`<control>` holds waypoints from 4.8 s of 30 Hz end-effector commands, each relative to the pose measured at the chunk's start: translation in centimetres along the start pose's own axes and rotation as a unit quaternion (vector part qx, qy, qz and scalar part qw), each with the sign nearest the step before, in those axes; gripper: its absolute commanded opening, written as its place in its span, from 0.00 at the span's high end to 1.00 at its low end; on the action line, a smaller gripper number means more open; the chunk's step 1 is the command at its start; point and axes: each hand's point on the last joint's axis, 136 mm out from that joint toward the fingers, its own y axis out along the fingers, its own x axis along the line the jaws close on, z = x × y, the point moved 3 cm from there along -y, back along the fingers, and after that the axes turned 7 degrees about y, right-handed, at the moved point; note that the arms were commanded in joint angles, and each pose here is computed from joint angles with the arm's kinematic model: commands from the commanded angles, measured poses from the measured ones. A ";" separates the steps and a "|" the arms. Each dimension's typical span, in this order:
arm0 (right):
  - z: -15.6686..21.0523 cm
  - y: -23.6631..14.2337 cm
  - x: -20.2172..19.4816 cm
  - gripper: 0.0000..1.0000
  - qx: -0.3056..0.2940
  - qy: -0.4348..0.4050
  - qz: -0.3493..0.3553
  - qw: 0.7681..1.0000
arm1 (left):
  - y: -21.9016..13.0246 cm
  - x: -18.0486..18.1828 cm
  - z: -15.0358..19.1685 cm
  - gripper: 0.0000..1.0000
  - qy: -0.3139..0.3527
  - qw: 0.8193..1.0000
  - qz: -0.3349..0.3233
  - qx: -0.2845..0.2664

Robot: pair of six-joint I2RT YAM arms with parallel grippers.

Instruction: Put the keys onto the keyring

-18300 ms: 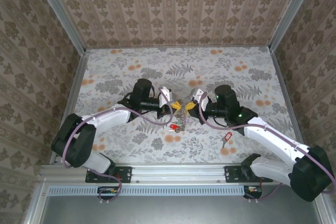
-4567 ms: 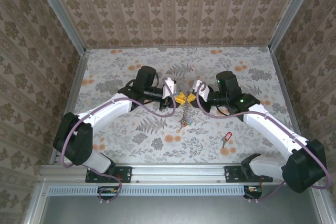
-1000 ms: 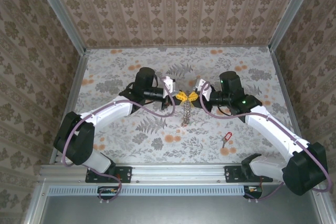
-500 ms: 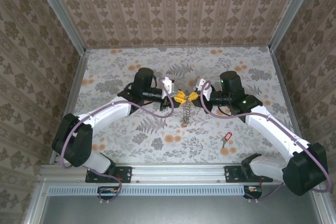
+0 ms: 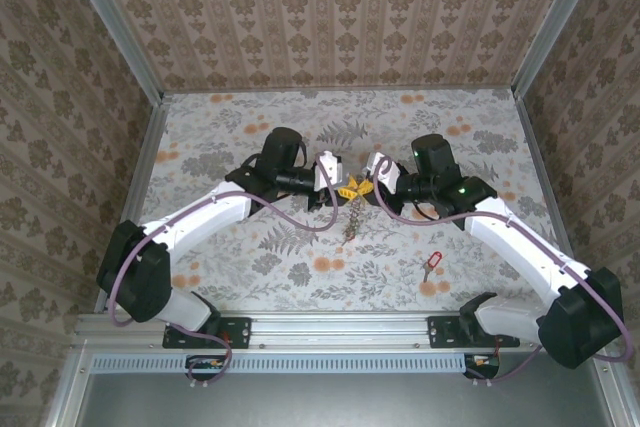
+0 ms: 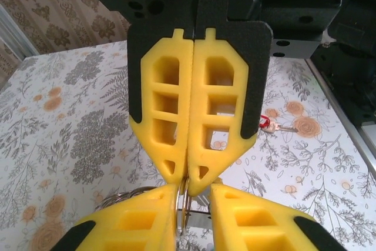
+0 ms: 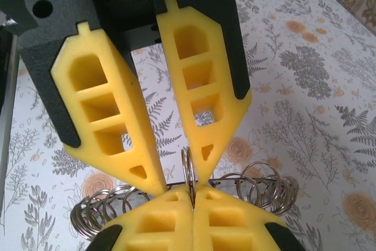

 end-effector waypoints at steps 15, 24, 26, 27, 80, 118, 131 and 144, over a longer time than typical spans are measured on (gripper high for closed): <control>-0.5 -0.2 -0.7 0.87 -0.043 -0.012 0.016 0.999 | -0.6 0.3 -2.1 1.00 0.004 0.998 0.013 -0.060; -0.9 0.6 -1.2 0.85 -0.117 0.027 -0.004 0.993 | -1.3 0.5 -3.2 1.00 -0.001 0.992 0.018 -0.123; -0.9 0.6 -1.4 0.87 -0.120 0.030 -0.005 0.992 | -1.3 0.5 -3.2 1.00 -0.004 0.991 0.019 -0.129; -1.0 0.6 -1.4 0.89 -0.122 0.032 -0.004 0.992 | -1.4 0.5 -3.2 1.00 -0.005 0.991 0.018 -0.131; -1.3 -0.1 -1.2 0.92 -0.124 0.034 -0.004 0.992 | -0.9 1.1 -3.1 1.00 -0.014 0.992 0.017 -0.125; 3.1 -3.0 -4.1 0.78 -0.021 0.153 0.176 0.972 | -2.4 -0.3 3.3 1.00 0.048 0.983 0.020 0.176; 9.3 -4.6 -8.7 0.74 0.031 0.421 0.263 0.867 | 7.7 -2.8 4.7 1.00 0.049 0.971 0.158 0.174; 13.1 -3.1 -7.0 0.65 0.071 0.497 0.212 0.839 | 12.2 -4.3 7.0 1.00 -0.038 0.976 0.178 0.116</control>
